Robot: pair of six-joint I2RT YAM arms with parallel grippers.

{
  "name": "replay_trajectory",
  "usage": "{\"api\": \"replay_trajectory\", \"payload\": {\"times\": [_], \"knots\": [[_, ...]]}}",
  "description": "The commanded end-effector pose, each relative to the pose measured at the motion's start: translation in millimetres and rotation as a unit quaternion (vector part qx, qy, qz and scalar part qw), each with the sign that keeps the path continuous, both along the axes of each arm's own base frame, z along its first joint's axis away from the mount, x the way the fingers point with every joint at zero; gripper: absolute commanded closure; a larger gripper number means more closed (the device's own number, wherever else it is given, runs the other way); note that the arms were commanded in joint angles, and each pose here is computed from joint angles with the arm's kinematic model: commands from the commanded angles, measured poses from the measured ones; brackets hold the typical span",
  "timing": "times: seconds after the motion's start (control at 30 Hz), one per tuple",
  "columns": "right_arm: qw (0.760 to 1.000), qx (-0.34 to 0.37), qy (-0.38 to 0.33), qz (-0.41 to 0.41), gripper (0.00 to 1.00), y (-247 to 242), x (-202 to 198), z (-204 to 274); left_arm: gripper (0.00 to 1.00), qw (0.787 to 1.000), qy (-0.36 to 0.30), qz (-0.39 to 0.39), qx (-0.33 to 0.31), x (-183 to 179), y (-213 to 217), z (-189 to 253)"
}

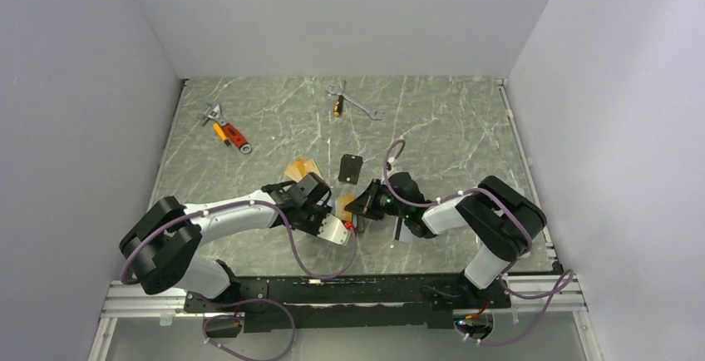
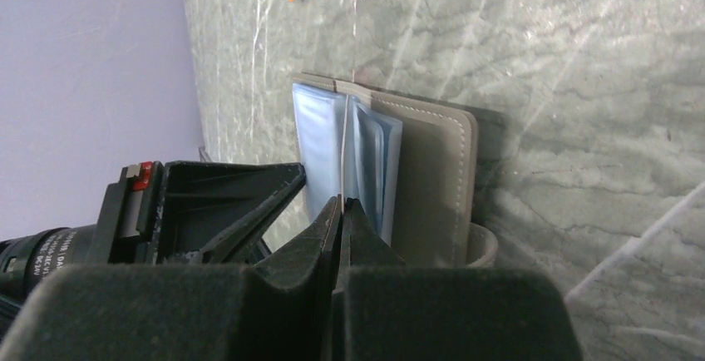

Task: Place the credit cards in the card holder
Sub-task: Insert the credit card into the card holder.

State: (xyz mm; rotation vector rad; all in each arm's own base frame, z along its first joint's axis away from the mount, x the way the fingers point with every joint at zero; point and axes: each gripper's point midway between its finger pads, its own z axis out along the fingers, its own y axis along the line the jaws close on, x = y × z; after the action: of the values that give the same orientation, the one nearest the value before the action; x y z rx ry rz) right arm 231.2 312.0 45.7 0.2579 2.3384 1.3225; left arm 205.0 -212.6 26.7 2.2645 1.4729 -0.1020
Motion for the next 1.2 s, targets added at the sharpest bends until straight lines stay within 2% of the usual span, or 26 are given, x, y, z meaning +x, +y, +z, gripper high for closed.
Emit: {"api": "replay_trajectory", "payload": {"times": [0.0, 0.77, 1.17], "knots": [[0.999, 0.046, -0.013, 0.003, 1.00, 7.9, 1.6, 13.1, 0.88, 1.000, 0.022, 0.001, 0.018, -11.5, 8.2, -13.8], [0.998, 0.061, -0.006, 0.012, 1.00, 15.8, -5.5, 9.9, 0.89, 1.000, 0.015, 0.019, 0.017, -11.1, 12.4, -8.2], [0.997, 0.061, 0.022, 0.032, 1.00, 20.4, -14.7, -5.3, 0.89, 0.999, 0.017, 0.021, 0.020, -12.0, 14.0, -9.2]]}}
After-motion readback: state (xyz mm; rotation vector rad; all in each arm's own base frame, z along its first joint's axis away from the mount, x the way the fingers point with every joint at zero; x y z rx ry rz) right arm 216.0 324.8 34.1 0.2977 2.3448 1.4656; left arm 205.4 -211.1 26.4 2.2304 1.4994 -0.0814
